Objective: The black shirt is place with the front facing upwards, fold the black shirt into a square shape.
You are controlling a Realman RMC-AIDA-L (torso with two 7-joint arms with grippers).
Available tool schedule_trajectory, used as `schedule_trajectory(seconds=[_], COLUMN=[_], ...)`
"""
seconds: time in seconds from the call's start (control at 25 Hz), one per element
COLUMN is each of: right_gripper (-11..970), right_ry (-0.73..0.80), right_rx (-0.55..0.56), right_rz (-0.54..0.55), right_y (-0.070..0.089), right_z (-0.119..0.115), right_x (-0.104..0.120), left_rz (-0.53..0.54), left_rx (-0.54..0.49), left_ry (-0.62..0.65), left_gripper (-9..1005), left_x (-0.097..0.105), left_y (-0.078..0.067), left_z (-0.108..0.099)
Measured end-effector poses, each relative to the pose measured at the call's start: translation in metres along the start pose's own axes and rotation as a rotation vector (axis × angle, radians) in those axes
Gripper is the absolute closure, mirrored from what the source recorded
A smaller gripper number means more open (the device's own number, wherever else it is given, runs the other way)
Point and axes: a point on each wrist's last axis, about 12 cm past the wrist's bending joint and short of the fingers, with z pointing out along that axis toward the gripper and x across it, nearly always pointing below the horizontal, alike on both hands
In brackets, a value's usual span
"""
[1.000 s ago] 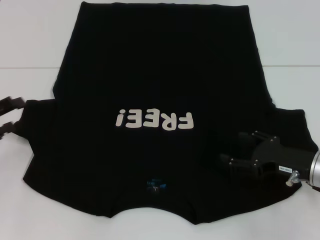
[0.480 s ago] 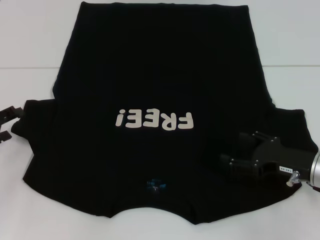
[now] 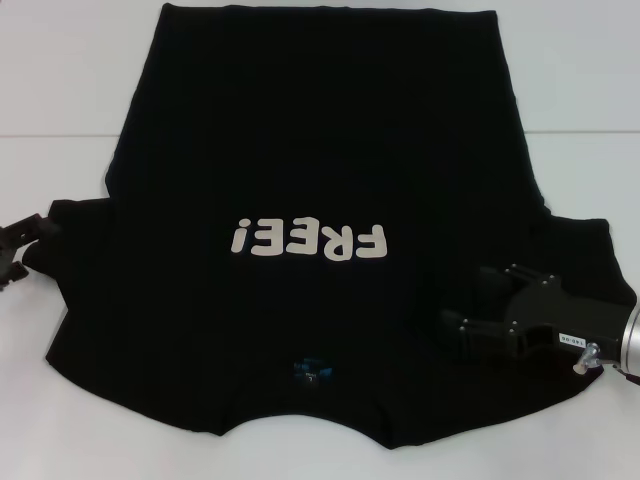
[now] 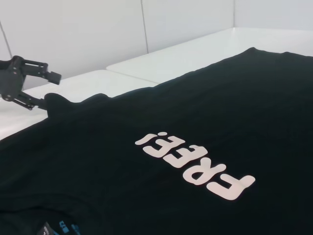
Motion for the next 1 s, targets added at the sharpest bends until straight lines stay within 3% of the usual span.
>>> schedule_trajectory(seconds=[0.36,0.8,1.0], right_gripper=[13,14,14], right_ry=[-0.004,-0.007,-0.007], right_rx=[-0.008,-0.009,-0.009], right_rz=[-0.002,0.005,0.004], right_y=[0.001,0.001,0.001], right_z=[0.001,-0.001,-0.001], right_x=[-0.001,0.000,0.000], left_rz=[0.081,0.115,0.134], left_rx=[-0.025,-0.064,-0.065], left_ry=[0.012,0.009,0.010], left_gripper=[56,460,735], left_x=[0.001,0.003,0.003], left_y=[-0.010,-0.011,-0.011], left_z=[0.014,0.020,0.020])
